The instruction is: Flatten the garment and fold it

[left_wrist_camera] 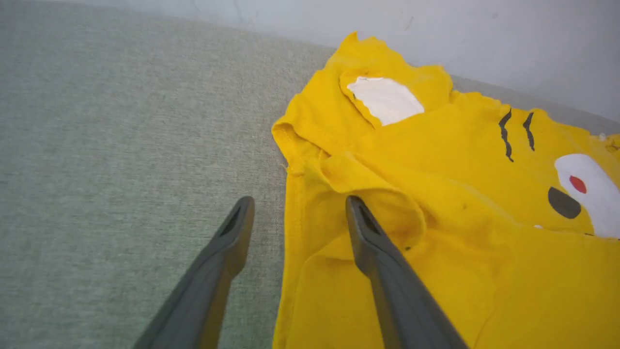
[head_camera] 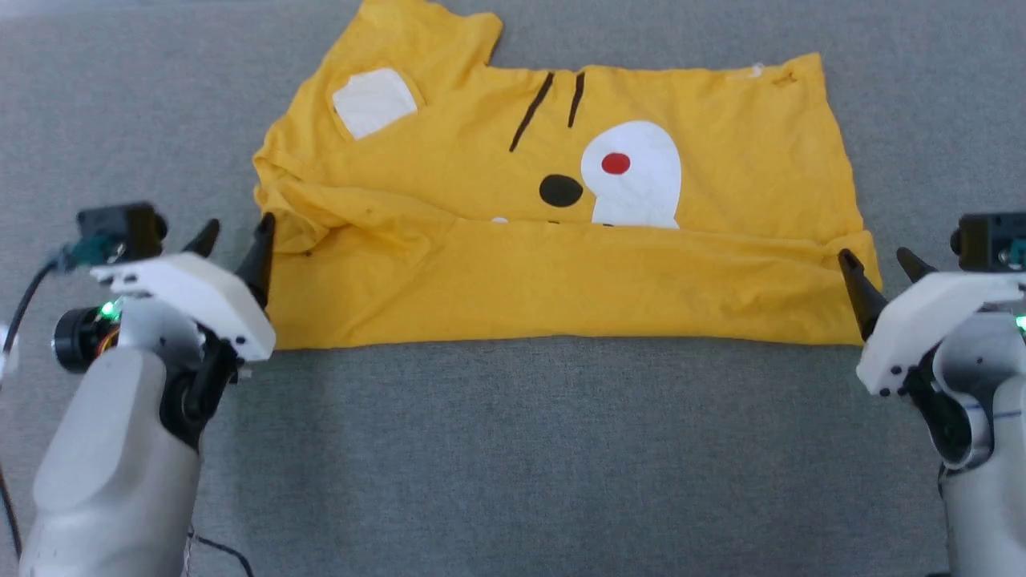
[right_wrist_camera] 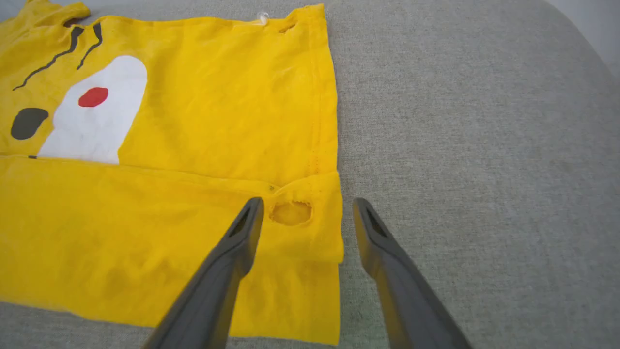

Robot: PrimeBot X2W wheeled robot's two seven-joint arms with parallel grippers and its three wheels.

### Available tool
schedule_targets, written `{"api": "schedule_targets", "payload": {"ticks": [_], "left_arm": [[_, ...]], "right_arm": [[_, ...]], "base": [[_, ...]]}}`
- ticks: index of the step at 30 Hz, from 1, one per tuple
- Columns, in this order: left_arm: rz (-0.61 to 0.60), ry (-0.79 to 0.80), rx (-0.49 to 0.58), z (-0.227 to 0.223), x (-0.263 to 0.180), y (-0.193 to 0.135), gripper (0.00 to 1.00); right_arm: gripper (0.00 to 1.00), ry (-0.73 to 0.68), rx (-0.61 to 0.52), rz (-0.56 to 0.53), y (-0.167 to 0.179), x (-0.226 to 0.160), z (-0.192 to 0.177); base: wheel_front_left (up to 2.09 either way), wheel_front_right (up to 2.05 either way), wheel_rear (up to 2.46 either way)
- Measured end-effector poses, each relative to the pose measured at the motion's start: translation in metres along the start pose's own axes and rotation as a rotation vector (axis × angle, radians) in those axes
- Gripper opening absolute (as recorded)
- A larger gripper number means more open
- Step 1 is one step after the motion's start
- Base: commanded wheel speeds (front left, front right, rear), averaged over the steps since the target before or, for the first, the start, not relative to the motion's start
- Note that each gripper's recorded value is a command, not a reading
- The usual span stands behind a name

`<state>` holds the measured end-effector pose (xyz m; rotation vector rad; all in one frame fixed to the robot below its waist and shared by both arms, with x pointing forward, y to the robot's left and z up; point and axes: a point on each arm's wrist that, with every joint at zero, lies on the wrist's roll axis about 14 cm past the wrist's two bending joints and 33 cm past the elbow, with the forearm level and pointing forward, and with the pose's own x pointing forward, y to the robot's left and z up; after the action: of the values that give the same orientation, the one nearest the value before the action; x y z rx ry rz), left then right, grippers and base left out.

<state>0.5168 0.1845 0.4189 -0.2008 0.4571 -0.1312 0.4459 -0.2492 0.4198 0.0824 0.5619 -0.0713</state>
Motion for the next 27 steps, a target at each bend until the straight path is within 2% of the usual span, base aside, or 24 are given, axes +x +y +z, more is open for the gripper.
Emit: {"api": "schedule_targets", "payload": {"ticks": [5, 11, 17, 20, 27], "left_arm": [[0.069, -0.255, -0.016, 0.028, -0.036, 0.006, 1.00], [0.145, -0.326, -0.031, 0.017, -0.077, 0.007, 1.00], [0.184, -0.267, -0.031, 0.005, -0.088, 0.006, 1.00], [0.184, -0.201, -0.038, -0.005, -0.082, 0.002, 1.00], [0.250, 0.029, -0.040, -0.041, -0.069, 0.009, 1.00]], "right_arm": [[1.00, -0.201, 0.017, 0.001, 0.001, -0.024, 0.020], [1.00, -0.466, 0.033, -0.004, 0.005, -0.062, 0.044], [1.00, -0.636, -0.011, -0.011, 0.011, -0.093, 0.055], [1.00, -0.650, -0.027, -0.016, 0.011, -0.100, 0.051], [1.00, -0.641, 0.016, -0.026, 0.005, -0.108, 0.039]], "base": [[0.00, 0.00, 0.00], [0.00, 0.00, 0.00], [0.00, 0.00, 0.00], [0.00, 0.00, 0.00], [0.00, 0.00, 0.00]]}}
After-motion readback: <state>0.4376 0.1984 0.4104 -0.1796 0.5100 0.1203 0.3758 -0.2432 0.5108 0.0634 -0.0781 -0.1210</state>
